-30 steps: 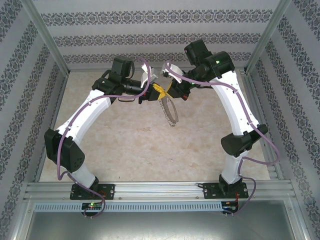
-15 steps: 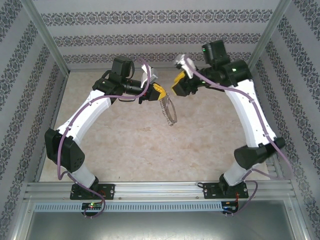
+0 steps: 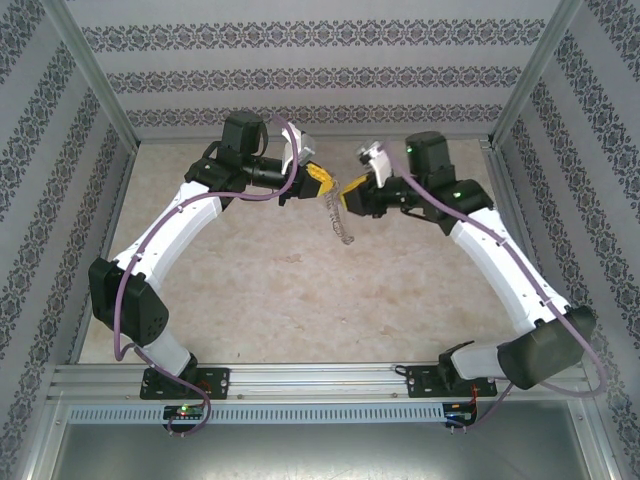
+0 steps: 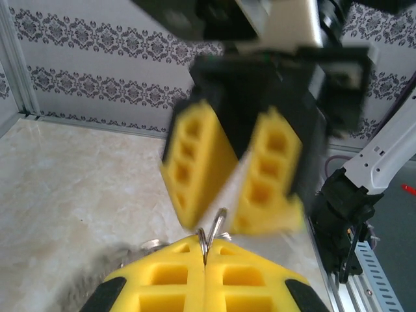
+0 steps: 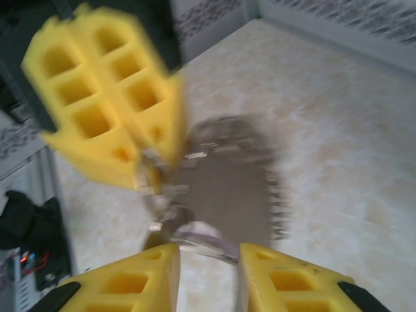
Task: Put the keys on the keyring
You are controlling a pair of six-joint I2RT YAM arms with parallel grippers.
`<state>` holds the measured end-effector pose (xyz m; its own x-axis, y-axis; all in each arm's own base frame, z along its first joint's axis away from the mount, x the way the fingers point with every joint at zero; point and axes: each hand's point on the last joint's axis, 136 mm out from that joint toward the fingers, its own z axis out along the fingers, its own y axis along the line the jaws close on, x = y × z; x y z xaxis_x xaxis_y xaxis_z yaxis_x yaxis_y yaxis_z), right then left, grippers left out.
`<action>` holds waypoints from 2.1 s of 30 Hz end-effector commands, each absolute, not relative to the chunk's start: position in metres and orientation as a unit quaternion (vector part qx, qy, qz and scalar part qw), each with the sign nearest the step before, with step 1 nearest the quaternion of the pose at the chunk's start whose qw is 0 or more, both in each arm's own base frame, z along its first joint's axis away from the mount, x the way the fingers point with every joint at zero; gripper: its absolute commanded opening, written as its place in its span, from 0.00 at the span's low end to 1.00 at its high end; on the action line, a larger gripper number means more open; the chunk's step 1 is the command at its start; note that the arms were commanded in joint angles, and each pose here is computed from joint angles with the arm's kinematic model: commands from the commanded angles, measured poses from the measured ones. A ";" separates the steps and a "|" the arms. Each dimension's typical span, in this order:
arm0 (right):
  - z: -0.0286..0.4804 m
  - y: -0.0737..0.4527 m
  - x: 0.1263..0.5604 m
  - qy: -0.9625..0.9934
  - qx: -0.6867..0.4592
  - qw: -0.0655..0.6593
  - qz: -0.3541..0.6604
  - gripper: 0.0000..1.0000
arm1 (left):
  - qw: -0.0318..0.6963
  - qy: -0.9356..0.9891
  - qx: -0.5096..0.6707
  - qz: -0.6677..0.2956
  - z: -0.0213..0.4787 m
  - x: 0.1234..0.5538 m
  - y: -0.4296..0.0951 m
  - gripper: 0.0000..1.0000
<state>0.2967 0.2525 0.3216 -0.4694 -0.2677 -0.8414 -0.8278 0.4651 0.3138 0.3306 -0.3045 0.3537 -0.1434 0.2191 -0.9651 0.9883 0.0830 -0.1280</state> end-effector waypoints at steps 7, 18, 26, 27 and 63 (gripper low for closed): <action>0.335 0.253 0.287 0.756 -0.349 0.401 0.383 0.34 | 0.458 0.569 0.510 -0.454 0.383 0.323 -0.300 0.00; 0.367 0.218 0.298 0.720 -0.291 0.484 0.403 0.36 | 0.451 0.556 0.518 -0.469 0.386 0.313 -0.300 0.00; 0.358 0.221 0.304 0.717 -0.281 0.479 0.421 0.36 | 0.451 0.551 0.519 -0.472 0.391 0.310 -0.299 0.00; 0.360 0.222 0.304 0.714 -0.282 0.481 0.423 0.38 | 0.451 0.550 0.520 -0.473 0.391 0.310 -0.300 0.00; 0.393 0.251 0.281 0.631 -0.384 0.432 0.517 0.43 | 0.422 0.557 0.522 -0.489 0.386 0.308 -0.301 0.00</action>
